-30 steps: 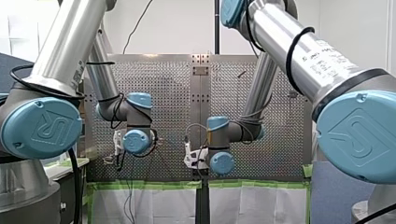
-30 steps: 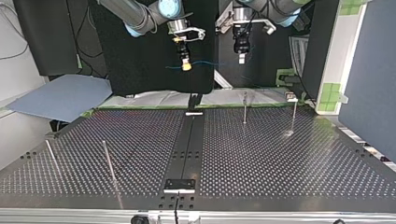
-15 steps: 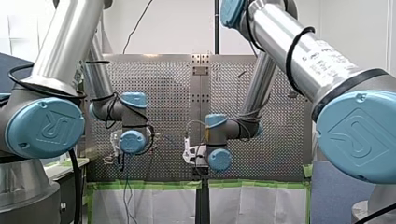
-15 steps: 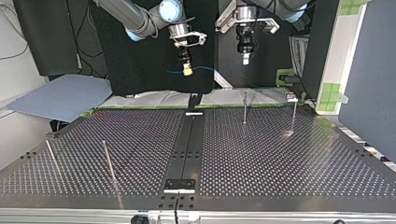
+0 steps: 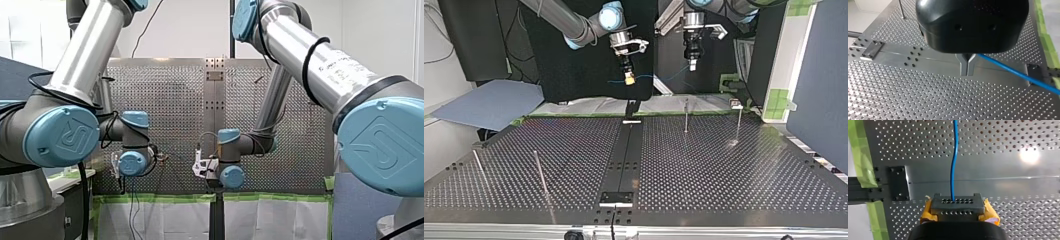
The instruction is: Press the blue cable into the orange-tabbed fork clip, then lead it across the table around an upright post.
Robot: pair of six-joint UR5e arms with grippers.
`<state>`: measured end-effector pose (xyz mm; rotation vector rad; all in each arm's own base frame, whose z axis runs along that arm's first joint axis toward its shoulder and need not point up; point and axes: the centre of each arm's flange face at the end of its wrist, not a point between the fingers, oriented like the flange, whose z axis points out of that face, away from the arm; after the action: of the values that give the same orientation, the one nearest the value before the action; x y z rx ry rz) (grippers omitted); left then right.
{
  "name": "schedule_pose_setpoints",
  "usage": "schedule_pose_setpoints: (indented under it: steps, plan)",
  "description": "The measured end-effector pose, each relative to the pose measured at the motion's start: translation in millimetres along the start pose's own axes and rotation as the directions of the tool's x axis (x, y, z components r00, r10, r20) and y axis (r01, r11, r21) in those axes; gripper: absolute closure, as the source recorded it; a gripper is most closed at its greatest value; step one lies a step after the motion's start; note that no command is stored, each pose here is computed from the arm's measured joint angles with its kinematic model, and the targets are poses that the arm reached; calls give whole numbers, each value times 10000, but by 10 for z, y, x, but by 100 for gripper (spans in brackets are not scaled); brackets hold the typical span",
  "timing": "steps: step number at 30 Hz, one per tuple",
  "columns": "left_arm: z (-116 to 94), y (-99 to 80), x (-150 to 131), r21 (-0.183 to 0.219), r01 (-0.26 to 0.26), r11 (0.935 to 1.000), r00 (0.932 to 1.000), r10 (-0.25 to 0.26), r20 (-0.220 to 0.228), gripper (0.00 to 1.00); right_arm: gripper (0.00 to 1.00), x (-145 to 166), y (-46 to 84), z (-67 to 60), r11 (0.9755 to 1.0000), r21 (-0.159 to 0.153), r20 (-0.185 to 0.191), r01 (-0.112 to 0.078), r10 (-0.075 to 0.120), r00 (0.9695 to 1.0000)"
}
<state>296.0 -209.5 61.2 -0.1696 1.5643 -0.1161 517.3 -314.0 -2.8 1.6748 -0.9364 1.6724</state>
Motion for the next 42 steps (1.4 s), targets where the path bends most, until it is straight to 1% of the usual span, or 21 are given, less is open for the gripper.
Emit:
schedule_pose_setpoints:
  steps: [4,9,13,18,21,25,28,31,36,38,42]
  plan:
    - [193,29,39,48,134,9999,9996,-135,248,100,100,-132,17,87,10000,-55,229,43,-42,9997]
    - [450,82,88,127,401,9991,9974,-408,594,100,100,-284,57,204,9999,-147,396,46,-41,9992]
    - [632,141,137,171,499,9986,9958,-511,763,100,100,-402,147,281,9996,-284,542,49,-33,9985]
    - [861,247,229,170,430,9989,9960,-442,771,100,100,-435,254,354,9991,-397,690,142,-114,9975]
    - [953,334,304,153,487,9987,9965,-496,668,100,100,-427,317,409,9989,-437,699,144,-113,9975]
    - [1033,463,416,92,427,9990,9981,-430,440,100,100,-413,368,496,9991,-395,668,140,-113,9977]
    - [1075,578,506,-68,351,9994,9991,-349,252,100,100,-434,390,552,9991,-381,745,196,-168,9971]
    - [1125,696,592,-260,307,9992,9995,-305,88,100,100,-476,400,580,9991,-344,865,253,-222,9960]
    - [1200,867,746,-474,270,9985,9993,-283,-259,100,100,-535,415,600,9992,-269,965,287,-259,9950]
    - [1208,894,804,-465,263,9986,9988,-282,-394,100,100,-566,441,610,9991,-295,1008,293,-262,9946]
    - [1206,897,956,-269,273,9993,9970,-292,-720,100,100,-584,485,635,9989,-357,1020,304,-266,9944]
